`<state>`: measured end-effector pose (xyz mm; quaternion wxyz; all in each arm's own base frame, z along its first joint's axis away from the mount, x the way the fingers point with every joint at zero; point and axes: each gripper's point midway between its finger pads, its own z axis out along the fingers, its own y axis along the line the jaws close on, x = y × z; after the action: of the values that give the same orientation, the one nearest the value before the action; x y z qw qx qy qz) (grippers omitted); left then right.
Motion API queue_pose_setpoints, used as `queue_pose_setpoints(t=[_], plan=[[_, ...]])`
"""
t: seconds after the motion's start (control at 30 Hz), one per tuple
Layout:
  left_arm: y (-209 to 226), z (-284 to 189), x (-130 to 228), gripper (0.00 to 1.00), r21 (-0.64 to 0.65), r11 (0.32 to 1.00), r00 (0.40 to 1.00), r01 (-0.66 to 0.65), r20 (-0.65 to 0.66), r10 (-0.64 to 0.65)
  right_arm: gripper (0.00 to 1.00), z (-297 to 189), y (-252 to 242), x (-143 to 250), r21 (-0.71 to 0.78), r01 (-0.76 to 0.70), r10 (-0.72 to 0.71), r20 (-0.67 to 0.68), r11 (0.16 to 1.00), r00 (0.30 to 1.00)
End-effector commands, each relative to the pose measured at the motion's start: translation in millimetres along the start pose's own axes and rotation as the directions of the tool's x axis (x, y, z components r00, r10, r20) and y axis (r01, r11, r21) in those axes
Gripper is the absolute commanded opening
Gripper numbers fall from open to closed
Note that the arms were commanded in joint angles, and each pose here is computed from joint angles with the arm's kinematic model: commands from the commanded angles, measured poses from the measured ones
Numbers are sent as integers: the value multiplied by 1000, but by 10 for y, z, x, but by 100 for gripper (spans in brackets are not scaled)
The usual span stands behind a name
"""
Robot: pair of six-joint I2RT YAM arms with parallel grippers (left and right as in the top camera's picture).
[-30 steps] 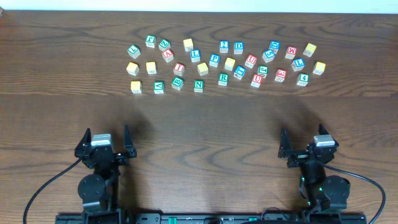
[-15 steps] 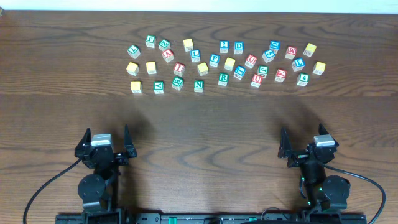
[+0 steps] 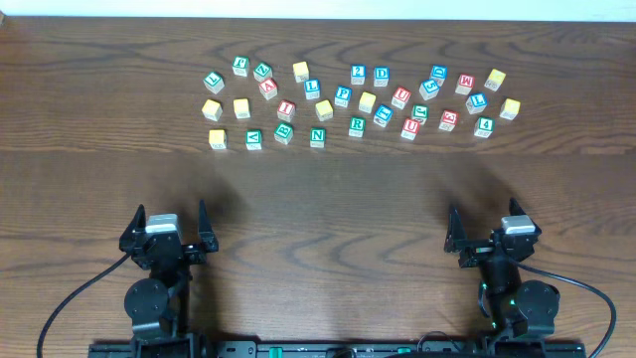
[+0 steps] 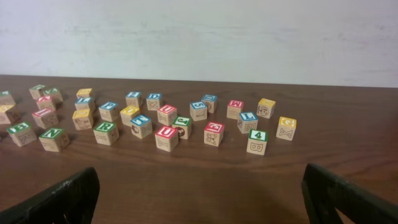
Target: Spell out NEURIPS
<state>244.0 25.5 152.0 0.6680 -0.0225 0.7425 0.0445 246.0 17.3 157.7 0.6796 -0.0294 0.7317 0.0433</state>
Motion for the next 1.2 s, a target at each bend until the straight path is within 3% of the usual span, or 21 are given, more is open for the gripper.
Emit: queue_pose_setpoints(t=[0.0,1.17], plan=[[-35,2,136,98,17,1000,999,-8,-43,9,99,-1,6,5,-5,-14,14,0,1000,1000],[-35,2,137,98,17,1000,999,-8,-43,8,99,-2,15,-36,-10,-12,12,16,1000,1000]])
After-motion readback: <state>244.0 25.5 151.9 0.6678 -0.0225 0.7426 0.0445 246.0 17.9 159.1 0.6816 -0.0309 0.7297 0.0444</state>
